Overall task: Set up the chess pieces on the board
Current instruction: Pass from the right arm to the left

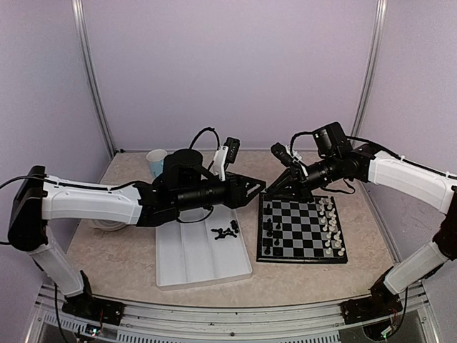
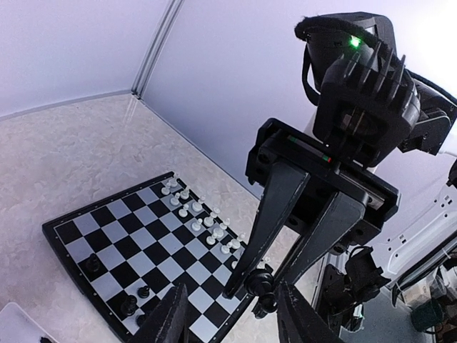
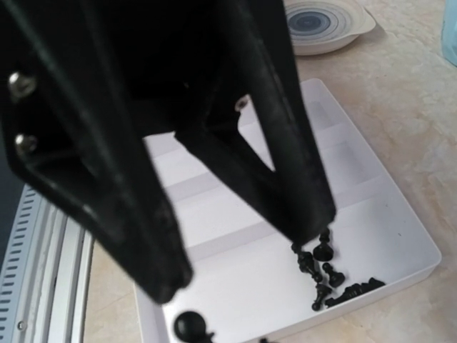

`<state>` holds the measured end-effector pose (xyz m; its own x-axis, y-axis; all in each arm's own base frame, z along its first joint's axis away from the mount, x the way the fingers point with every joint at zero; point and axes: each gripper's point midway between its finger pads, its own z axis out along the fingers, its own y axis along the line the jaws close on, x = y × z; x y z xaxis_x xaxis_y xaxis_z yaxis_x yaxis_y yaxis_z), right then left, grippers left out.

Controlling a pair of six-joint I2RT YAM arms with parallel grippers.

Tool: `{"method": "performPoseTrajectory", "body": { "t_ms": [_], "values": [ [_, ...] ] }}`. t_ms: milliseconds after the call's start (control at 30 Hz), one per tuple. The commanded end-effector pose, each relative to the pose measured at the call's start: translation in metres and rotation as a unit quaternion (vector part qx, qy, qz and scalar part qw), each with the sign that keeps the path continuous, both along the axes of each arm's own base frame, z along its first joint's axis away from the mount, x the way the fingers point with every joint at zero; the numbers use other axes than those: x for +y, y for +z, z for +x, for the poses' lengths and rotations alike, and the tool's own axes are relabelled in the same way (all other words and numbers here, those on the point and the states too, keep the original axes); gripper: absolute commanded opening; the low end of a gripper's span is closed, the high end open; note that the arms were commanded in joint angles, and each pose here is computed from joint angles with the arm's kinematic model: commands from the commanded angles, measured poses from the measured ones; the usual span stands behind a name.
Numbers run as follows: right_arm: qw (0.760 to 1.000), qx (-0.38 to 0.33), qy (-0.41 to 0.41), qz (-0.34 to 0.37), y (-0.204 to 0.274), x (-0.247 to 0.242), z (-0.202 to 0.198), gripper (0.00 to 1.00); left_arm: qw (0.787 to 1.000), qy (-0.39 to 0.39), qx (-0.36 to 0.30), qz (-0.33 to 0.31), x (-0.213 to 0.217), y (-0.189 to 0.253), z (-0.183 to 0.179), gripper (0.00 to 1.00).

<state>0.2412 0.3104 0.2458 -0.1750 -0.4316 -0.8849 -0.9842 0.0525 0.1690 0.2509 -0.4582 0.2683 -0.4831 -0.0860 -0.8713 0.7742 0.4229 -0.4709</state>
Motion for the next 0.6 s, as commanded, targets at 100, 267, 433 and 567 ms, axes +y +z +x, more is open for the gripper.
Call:
{"method": "performPoseTrajectory", "body": {
  "t_ms": [100, 267, 433, 567],
  "values": [
    [1.000, 0.005, 0.001, 0.008, 0.001, 0.002, 0.003, 0.06, 0.999, -0.032, 0.000, -0.018, -0.015, 0.008, -0.004, 0.36],
    [1.000, 0.004, 0.000, 0.005, 0.001, 0.003, 0.005, 0.07, 0.999, -0.040, -0.003, -0.007, -0.024, 0.003, -0.008, 0.30],
    [1.000, 0.003, 0.000, 0.005, 0.001, 0.003, 0.005, 0.06, 0.999, -0.037, 0.000, -0.003, -0.024, 0.000, -0.006, 0.21],
    [1.000, 0.001, -0.001, 0.005, 0.002, 0.003, 0.005, 0.07, 0.999, -0.038, 0.005, 0.001, -0.025, -0.004, -0.005, 0.17]
  ]
}}
